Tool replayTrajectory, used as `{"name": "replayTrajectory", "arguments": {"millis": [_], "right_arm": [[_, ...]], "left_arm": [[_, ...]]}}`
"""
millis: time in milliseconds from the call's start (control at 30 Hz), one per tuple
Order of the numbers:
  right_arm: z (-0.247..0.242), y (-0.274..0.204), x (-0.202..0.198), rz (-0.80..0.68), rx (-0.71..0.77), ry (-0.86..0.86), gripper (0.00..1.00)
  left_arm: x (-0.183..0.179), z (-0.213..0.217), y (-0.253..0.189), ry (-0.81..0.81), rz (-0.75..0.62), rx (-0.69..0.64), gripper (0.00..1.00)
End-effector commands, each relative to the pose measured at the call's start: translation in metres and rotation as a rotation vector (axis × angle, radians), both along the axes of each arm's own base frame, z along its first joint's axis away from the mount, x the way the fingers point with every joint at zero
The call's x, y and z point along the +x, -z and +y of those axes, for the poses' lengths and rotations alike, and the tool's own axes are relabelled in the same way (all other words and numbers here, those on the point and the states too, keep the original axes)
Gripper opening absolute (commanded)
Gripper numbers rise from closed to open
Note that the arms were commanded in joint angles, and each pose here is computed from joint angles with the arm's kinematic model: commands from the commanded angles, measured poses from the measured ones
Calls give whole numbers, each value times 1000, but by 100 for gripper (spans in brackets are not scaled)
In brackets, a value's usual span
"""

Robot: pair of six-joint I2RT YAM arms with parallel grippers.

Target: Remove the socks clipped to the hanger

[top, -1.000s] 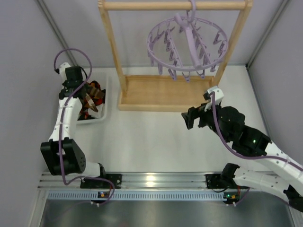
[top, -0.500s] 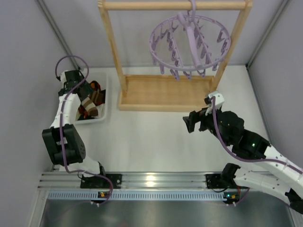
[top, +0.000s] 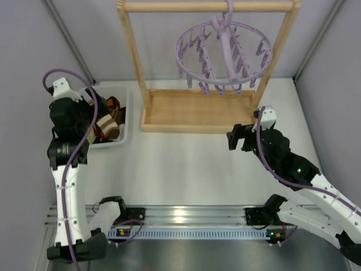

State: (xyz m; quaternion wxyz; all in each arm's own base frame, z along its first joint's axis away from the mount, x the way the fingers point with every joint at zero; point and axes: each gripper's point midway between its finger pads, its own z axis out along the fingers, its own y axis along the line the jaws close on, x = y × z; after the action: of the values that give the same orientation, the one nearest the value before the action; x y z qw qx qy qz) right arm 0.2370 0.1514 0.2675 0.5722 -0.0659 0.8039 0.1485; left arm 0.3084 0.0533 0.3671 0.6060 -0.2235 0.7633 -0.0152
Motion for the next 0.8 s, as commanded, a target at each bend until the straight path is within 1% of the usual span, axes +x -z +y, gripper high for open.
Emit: {"name": "replayTrajectory", "arguments": {"millis": [0, 133, 233, 267, 300, 467, 533, 633, 733, 767], "right_arm": [[-36, -30, 1, -72, 12, 150, 100], [-68, -40, -9, -91, -50, 236, 99], [-90, -48, -18, -101, -80, 290, 99], [-95, -49, -21, -103, -89, 303, 100], [-104, -54, -26, -114, -89, 322, 99], [-131, -55, -45, -104, -167, 342, 99], [-139, -60, -53, -110, -164, 344, 99], [-151, -63, -65, -106, -173, 340, 100], [-158, -66, -75, -105, -176, 324, 100], [-159, -67, -77, -105, -182, 311, 99]], "left_arm": [[-21, -45, 24, 228, 71, 22, 99], [-42, -81, 28, 379, 88, 86, 99], [-63, -94, 25, 444, 43, 106, 99], [-69, -95, 23, 449, 25, 108, 99], [-82, -94, 15, 450, -20, 114, 99], [-116, -88, 19, 441, -71, 145, 99], [-130, -86, 21, 448, -98, 177, 99], [-143, -73, 31, 396, -67, 205, 99], [-157, -66, 41, 384, -53, 219, 99], [-164, -62, 37, 366, -81, 213, 99]]}}
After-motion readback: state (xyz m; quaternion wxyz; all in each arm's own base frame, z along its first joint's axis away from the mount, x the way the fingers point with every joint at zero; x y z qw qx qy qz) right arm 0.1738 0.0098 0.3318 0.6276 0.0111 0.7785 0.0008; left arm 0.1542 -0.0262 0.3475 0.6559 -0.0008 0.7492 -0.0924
